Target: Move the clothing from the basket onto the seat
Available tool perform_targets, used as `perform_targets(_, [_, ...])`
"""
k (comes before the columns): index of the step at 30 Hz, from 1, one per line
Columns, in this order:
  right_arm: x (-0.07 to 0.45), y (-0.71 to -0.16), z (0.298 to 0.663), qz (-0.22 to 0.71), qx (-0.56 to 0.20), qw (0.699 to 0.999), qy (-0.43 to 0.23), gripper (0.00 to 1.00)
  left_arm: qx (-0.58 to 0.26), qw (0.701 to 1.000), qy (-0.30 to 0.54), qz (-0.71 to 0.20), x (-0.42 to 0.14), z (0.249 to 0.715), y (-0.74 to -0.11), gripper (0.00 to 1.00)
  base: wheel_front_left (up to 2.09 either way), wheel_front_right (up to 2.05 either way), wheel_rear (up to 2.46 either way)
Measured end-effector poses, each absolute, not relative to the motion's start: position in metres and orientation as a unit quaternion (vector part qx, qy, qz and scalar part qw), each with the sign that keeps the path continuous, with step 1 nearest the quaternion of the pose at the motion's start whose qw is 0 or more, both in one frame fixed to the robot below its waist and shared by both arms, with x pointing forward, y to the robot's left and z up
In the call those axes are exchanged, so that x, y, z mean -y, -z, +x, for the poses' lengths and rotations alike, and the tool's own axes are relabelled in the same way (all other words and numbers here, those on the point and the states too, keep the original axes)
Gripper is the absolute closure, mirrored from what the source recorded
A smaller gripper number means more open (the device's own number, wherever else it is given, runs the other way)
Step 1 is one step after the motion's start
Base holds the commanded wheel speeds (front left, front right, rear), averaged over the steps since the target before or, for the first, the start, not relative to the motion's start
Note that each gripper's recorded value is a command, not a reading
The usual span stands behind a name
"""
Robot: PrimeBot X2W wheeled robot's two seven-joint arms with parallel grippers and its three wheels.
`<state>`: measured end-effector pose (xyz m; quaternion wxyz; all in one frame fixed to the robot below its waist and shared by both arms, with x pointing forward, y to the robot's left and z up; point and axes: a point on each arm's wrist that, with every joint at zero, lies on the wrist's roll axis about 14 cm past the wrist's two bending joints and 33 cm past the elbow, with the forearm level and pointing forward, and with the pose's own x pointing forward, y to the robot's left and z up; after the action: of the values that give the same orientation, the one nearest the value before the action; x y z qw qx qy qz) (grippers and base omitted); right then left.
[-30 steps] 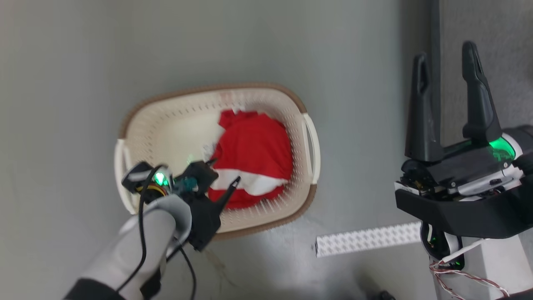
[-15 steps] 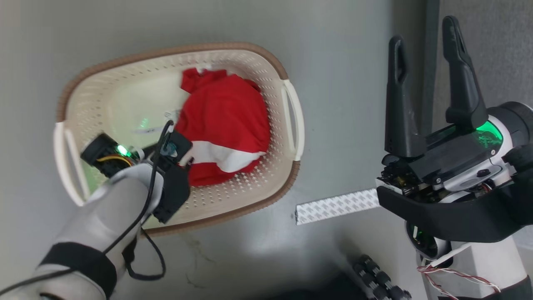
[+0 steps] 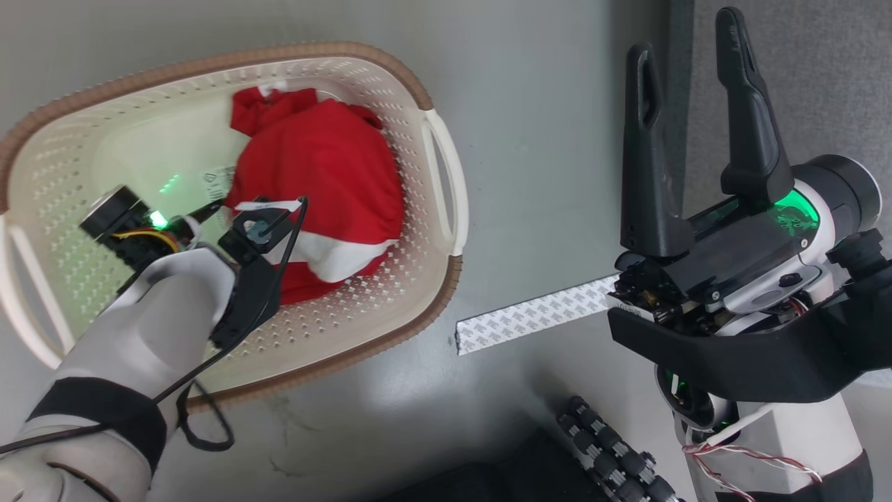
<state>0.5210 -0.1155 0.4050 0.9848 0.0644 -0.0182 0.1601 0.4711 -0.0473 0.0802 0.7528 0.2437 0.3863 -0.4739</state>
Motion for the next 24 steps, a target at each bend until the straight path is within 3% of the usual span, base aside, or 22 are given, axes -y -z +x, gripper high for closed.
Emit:
perform_targets(7, [0.119,-0.396,0.519,0.062,0.005,0.986,-0.154,0.0,-0.395,0.747,0.479,0.24,0.052,0.466,-0.069,0.0,0.0,0.0,0.0])
perform_targets(9, [0.118,-0.393,0.519,0.06,0.002,0.986,-0.155,0.0,-0.4,0.743,0.484,0.231,0.055,0.463,-0.068,1.0,0.0,0.0,0.0])
perform_targets(17, [0.115,-0.401,0.522,0.055,0.015,0.985,-0.161,0.0,-0.386,0.75,0.494,0.211,0.059,0.466,-0.079,1.0,0.0,0.0,0.0])
perform_targets(24, [0.111,-0.416,0.523,0.054,0.034,0.984,-0.165,0.0,-0.338,0.782,0.486,0.192,0.061,0.488,-0.106,1.0,0.0,0.0,0.0])
